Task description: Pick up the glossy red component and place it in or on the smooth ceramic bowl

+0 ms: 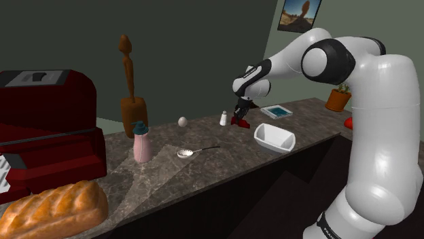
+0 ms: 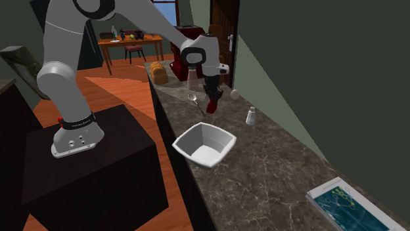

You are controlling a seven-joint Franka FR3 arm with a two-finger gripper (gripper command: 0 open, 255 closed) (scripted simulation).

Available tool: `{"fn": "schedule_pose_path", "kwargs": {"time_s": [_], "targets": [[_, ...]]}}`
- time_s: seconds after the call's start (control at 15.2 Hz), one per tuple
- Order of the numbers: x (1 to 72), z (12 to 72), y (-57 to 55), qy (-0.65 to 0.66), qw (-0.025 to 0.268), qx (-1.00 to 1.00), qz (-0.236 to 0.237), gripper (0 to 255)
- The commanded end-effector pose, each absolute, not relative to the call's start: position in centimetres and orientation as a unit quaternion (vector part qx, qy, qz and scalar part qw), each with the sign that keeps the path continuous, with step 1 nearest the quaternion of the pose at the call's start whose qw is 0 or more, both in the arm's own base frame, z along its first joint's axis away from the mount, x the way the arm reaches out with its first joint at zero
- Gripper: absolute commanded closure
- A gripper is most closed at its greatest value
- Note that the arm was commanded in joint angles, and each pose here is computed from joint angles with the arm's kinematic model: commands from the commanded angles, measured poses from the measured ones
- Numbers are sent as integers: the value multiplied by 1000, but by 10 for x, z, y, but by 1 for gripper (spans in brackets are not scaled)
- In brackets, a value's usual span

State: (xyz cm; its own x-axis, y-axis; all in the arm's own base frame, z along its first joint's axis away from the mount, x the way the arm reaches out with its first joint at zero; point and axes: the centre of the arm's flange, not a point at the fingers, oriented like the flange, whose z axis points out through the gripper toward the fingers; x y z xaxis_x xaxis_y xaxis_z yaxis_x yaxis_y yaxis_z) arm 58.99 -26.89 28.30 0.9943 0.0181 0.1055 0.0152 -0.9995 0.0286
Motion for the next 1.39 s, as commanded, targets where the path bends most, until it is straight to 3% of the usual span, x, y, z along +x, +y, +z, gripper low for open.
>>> {"fn": "schedule_pose_path", "kwargs": {"time_s": [0.0,0.26,1.32], "targets": [[589,294,-269,8,14,998,53,255],[589,314,-269,8,14,998,53,255],[428,322,-405,8,14,998,53,255]]}}
